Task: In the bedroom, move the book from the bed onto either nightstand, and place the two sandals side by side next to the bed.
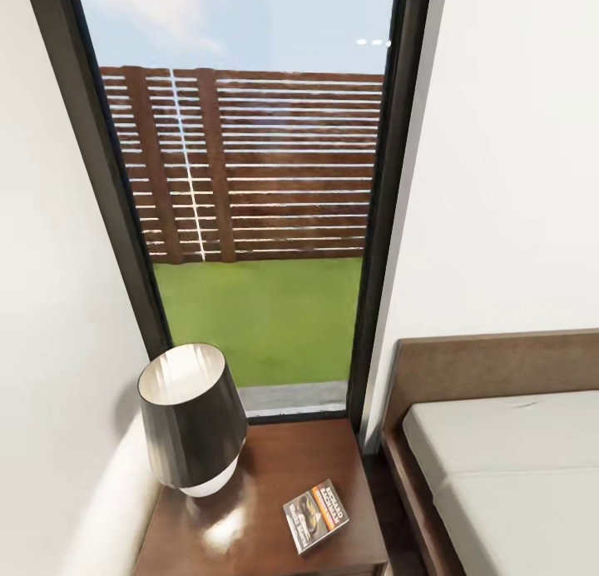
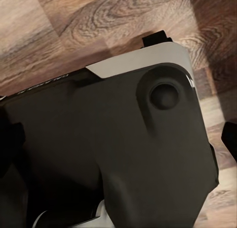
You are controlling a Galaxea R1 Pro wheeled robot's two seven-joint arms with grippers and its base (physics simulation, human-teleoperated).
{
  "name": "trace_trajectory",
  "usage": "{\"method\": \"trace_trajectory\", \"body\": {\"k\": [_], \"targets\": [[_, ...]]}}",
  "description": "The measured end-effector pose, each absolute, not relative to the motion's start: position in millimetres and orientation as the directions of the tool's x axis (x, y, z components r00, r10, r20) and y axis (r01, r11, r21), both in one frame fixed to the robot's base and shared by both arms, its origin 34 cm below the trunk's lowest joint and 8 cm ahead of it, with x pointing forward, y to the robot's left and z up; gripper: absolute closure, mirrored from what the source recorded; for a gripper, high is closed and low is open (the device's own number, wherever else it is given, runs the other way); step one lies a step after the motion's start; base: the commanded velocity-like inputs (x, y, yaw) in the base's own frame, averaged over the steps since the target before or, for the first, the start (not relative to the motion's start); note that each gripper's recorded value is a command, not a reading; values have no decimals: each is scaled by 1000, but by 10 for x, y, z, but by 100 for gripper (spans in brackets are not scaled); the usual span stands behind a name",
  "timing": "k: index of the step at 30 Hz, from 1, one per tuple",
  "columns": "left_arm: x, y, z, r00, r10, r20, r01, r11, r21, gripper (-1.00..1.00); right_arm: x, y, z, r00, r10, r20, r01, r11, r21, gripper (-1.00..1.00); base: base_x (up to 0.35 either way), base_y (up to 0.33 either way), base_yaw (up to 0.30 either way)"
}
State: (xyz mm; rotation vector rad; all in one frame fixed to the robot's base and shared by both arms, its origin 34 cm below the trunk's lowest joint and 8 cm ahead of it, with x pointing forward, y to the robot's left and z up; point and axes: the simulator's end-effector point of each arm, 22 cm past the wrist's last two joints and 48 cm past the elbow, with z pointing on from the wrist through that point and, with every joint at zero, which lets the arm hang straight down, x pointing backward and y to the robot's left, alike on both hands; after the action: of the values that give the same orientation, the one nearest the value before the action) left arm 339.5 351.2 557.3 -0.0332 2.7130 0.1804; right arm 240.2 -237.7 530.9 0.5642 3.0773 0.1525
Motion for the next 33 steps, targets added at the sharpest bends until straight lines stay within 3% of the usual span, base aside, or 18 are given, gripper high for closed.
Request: {"method": "trace_trajectory", "body": {"k": [33], "targets": [[2778, 3526, 5870, -939, 3, -344, -45, 990, 132, -100, 2329, -2380, 5703, -935, 354, 9, 353, 930, 96, -100, 0, 0, 0]]}}
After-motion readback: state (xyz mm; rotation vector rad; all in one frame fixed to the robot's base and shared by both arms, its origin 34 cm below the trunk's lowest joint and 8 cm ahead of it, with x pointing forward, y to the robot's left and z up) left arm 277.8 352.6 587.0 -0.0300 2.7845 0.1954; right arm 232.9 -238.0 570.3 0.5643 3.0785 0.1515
